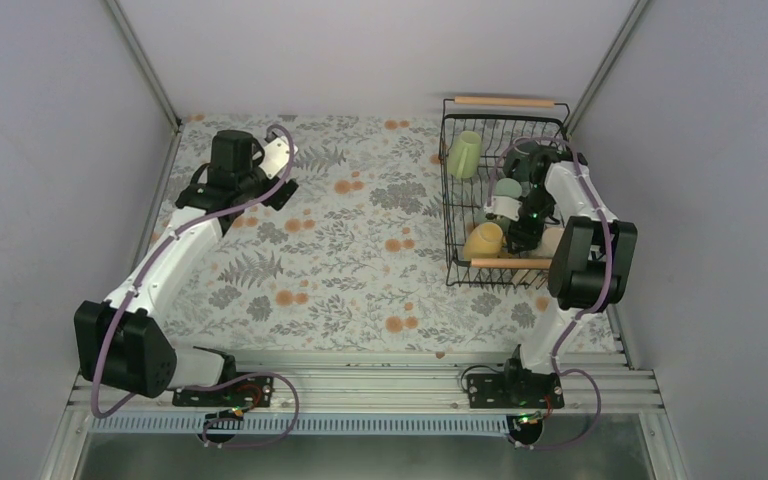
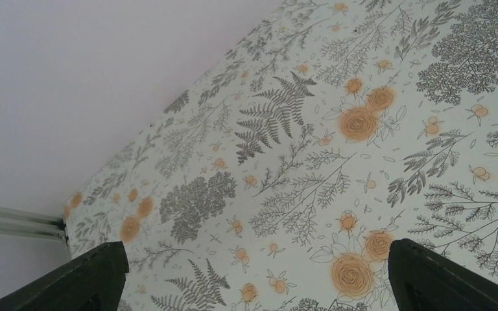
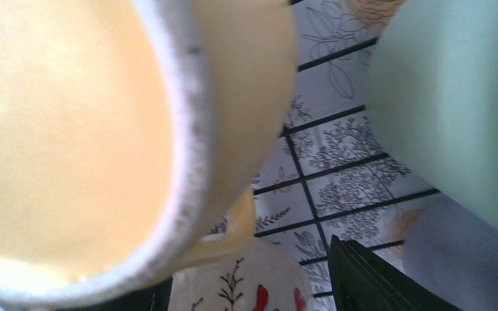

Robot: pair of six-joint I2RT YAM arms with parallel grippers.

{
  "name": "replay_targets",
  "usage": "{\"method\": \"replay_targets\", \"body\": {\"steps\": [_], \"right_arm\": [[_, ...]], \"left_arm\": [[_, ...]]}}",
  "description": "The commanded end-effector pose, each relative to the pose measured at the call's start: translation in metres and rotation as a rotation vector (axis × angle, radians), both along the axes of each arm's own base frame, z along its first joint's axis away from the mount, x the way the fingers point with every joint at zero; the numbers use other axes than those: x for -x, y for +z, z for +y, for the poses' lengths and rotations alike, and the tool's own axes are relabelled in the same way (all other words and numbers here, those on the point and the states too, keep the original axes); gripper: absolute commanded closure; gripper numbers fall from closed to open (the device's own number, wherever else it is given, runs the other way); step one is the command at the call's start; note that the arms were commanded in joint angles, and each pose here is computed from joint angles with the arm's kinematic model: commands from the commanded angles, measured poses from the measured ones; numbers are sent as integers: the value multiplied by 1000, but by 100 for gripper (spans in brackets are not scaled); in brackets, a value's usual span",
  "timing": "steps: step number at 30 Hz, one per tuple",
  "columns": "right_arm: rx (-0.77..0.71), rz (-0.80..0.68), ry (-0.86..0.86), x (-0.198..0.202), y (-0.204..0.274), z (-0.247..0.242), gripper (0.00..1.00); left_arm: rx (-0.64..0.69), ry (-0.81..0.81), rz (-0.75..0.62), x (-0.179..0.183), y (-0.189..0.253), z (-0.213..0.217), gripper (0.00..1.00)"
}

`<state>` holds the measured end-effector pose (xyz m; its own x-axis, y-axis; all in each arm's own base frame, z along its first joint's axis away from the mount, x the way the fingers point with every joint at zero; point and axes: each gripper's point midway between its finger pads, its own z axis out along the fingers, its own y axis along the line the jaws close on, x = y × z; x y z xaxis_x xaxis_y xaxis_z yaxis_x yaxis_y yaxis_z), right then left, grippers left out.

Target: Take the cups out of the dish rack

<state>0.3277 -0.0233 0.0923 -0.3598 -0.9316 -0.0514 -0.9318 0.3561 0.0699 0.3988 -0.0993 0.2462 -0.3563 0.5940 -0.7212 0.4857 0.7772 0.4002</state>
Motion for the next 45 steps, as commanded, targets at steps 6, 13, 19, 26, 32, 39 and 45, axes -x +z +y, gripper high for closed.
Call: {"method": "replay_targets", "body": {"steps": [6, 13, 19, 26, 32, 39, 45], "right_arm": [[-94, 22, 54, 17, 0, 18, 52], [-143, 16, 44, 16, 2, 26, 76], [-157, -35, 35, 10, 16, 29, 96], [-215, -171, 28, 0, 57, 37, 96], [-384, -399, 19, -8, 135, 61, 96], [-709, -510, -51, -16, 221, 102, 96], [-870, -481, -45, -16, 246, 127, 97]], "left_arm": [[10, -29, -6, -13, 9, -9, 0], [13, -31, 0, -17, 7, -10, 0], [-5, -29, -40, -15, 13, -17, 0], [-82, -75, -96, -13, 13, -48, 0], [-100, -95, -198, -20, 35, -76, 0], [142, -239, -502, -5, 112, -108, 0], [317, -468, -641, 29, 130, -139, 0]]}}
